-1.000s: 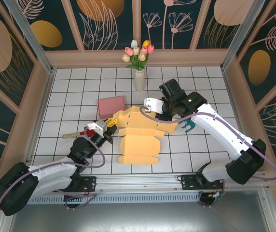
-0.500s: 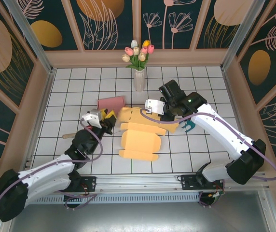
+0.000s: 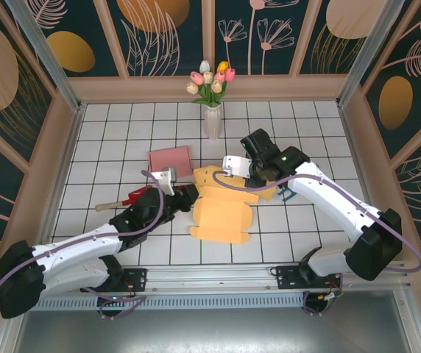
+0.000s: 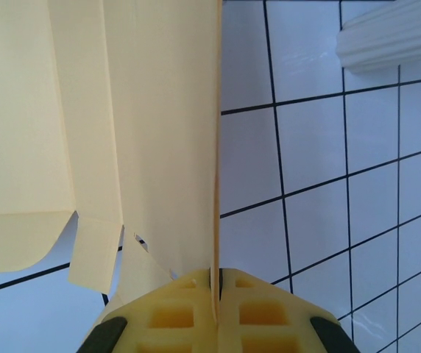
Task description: Fold the paper box
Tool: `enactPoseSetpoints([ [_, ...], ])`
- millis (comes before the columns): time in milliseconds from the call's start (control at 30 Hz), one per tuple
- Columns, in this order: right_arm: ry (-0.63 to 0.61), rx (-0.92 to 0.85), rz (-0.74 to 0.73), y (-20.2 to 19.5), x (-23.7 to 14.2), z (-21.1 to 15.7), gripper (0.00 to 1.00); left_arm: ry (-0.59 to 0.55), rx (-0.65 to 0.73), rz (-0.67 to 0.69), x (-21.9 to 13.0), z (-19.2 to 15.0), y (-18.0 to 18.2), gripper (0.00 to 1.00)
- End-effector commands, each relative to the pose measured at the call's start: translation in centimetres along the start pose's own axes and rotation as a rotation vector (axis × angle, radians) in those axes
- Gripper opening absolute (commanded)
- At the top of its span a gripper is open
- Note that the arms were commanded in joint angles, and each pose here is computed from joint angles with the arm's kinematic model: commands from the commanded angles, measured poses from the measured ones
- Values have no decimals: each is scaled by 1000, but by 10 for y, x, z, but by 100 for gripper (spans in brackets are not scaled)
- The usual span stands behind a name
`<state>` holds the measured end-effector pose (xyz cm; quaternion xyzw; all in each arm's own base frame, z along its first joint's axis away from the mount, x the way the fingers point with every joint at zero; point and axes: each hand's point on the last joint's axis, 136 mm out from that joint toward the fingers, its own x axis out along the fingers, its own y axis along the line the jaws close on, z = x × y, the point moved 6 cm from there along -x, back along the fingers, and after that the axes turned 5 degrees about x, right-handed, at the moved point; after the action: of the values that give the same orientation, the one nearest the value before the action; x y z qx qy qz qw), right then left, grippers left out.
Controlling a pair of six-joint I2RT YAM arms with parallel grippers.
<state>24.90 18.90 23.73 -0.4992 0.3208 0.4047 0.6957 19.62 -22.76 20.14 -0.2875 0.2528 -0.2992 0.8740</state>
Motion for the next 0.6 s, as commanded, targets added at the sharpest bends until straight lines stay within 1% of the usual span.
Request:
enactPoseSetpoints([
  [0,-17,-20,-36,0,-8,-3,0,-26,-27,5,9,10,-11,15],
  [67,-34,-22,-34,2,-11,-3,0,-29,-14,47,17,8,-6,11],
  [167,-29,-30,-41,4,-10,-7,0,7,-40,-29,24,1,-13,7],
  [200,-21,-34,-47,5,-9,-9,0,16,-45,-53,26,-1,-18,7],
  [367,-27,-33,-50,4,-9,-11,0,59,0,-53,38,-16,-38,7],
  [433,-28,-32,-41,6,-9,-12,0,57,8,-19,43,-18,-36,8],
  [500,-27,-32,-33,8,-9,-14,0,25,24,55,44,-16,-27,7],
  [567,-29,-33,-34,11,-9,-15,0,-3,46,102,44,-13,-21,7],
])
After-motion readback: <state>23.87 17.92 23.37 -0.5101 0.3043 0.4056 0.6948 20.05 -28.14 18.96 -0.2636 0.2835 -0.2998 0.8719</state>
